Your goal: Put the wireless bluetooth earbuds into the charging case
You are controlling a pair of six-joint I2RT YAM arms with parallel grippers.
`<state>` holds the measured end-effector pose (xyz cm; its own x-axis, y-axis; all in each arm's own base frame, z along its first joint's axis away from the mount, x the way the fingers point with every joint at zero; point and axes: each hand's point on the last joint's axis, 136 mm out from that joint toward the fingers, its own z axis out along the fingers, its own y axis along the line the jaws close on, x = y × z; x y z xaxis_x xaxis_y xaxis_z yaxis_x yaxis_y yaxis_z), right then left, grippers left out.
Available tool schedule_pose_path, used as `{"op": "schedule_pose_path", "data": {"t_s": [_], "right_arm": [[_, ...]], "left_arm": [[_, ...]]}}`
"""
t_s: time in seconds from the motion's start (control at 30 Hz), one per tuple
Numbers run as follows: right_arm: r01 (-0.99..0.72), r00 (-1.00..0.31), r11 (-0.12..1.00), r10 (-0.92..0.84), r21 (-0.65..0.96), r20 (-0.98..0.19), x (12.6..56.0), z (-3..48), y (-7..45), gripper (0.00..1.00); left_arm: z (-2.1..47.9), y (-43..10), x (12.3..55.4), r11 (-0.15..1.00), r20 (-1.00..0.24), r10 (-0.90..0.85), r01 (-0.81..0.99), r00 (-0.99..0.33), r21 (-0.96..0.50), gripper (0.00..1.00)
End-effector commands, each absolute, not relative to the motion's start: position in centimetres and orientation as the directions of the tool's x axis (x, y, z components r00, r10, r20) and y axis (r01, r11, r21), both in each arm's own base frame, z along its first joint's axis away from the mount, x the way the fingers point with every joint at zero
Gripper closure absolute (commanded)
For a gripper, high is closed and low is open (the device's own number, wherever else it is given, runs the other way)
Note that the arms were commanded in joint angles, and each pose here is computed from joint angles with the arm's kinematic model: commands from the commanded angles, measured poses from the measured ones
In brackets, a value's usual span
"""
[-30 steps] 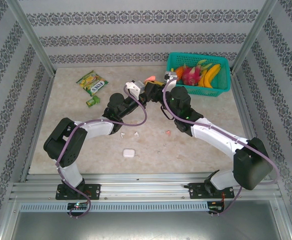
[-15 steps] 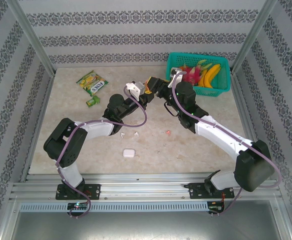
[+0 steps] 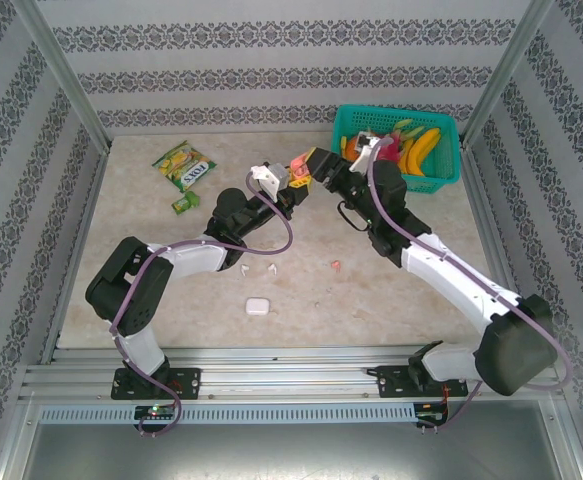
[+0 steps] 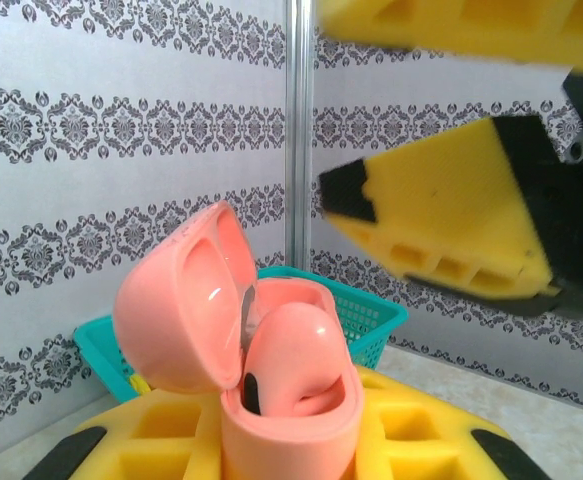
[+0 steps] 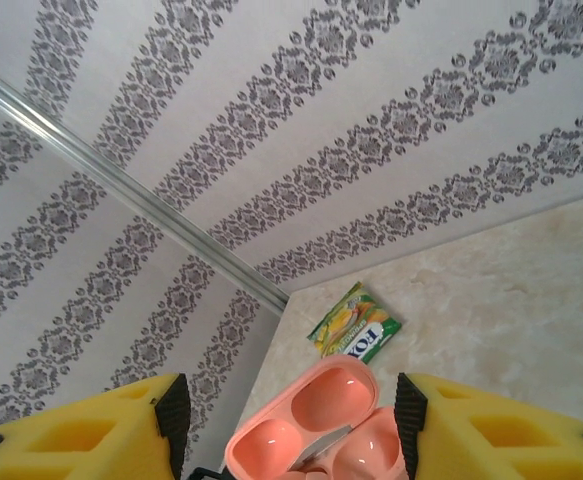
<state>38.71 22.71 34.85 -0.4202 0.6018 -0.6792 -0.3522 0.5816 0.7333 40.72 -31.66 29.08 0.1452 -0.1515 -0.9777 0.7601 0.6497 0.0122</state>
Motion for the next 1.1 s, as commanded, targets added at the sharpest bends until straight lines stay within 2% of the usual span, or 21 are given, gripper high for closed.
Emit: {"op": "schedule_pose_path", "data": {"t_s": [0.0,0.43,0.57,0.63,0.67,0.7,0.83,1.07], "right_arm": [[-0.324,-0.420,0.569,0.630,0.756,-0.654,37.7,35.2,20.6,0.41],[-0.054,-0.595,0.789,0.466,0.611,-0.655,34.3,24.6,13.8,0.39],[0.008,-0.658,0.866,0.382,0.501,-0.649,33.7,21.5,12.6,0.32],[0.021,-0.684,0.893,0.341,0.450,-0.645,33.6,20.3,12.1,0.24],[0.033,-0.700,0.907,0.321,0.420,-0.638,33.5,19.7,11.8,0.15],[0.037,-0.707,0.920,0.299,0.389,-0.640,33.4,19.3,11.5,0.03],[0.075,-0.720,0.948,0.266,0.310,-0.640,33.6,18.2,10.4,0.02],[0.023,-0.800,0.929,0.240,0.370,-0.550,34.0,15.9,12.0,0.02]], "left_arm": [[31.9,-31.9,38.9,0.625,-0.956,-0.196,0.779,0.218,0.050,1.00],[31.7,-30.9,38.1,0.645,-0.963,-0.132,0.758,0.236,0.097,1.00],[31.7,-30.4,37.6,0.654,-0.964,-0.115,0.749,0.241,0.109,1.00],[31.8,-30.1,37.3,0.656,-0.964,-0.107,0.746,0.244,0.115,1.00],[31.8,-30.0,37.1,0.657,-0.964,-0.101,0.744,0.247,0.122,1.00],[31.8,-29.8,37.0,0.659,-0.964,-0.096,0.742,0.248,0.126,1.00],[31.8,-29.3,36.4,0.663,-0.964,-0.084,0.736,0.251,0.134,1.00],[31.1,-28.5,35.2,0.663,-0.969,-0.062,0.735,0.239,0.139,1.00]]}}
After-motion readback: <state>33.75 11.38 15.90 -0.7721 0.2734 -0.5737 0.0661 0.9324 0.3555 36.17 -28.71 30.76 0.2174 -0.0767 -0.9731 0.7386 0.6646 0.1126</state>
